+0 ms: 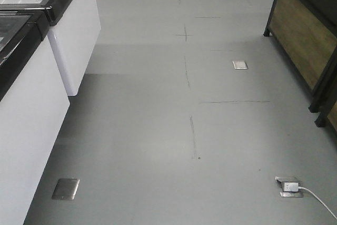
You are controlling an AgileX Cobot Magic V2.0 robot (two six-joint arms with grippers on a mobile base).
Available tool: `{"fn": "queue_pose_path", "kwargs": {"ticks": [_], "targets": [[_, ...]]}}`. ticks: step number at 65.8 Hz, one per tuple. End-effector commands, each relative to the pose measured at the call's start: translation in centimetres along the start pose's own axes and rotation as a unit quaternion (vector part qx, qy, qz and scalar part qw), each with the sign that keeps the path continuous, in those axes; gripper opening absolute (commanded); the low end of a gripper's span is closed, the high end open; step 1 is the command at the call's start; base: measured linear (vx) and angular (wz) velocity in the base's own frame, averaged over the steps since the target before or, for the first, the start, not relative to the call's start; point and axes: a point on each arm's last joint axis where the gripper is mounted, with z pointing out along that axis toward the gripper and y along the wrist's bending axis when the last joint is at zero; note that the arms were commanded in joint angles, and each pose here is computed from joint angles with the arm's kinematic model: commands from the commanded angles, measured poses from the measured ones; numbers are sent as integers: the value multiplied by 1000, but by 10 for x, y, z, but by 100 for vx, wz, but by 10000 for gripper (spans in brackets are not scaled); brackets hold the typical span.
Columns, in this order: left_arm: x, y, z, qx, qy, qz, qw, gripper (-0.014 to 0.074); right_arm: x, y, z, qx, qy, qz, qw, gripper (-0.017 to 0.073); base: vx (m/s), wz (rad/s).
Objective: Left arm holds basket, right arm returns cookies
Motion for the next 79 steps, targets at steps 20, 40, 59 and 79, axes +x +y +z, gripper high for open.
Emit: {"fn": "queue_pose_path", "kwargs": {"ticks": [20, 40, 59, 79], "targets": [[-73, 9, -14, 0, -38, -7, 999, 461, -2, 0, -1, 3, -38, -4, 999, -10, 0, 0], [-97, 55, 23, -15, 8, -58, 998, 487, -2, 0, -1, 3, -38, -4, 999, -10, 0, 0], [-116, 82, 51, 68, 7, -108, 992, 549, -2, 0, -1, 3, -38, -4, 999, -10, 0, 0], [-130, 112, 76, 119, -2, -160, 980, 549, -2, 0, -1, 3, -38, -4, 999, -10, 0, 0]]}}
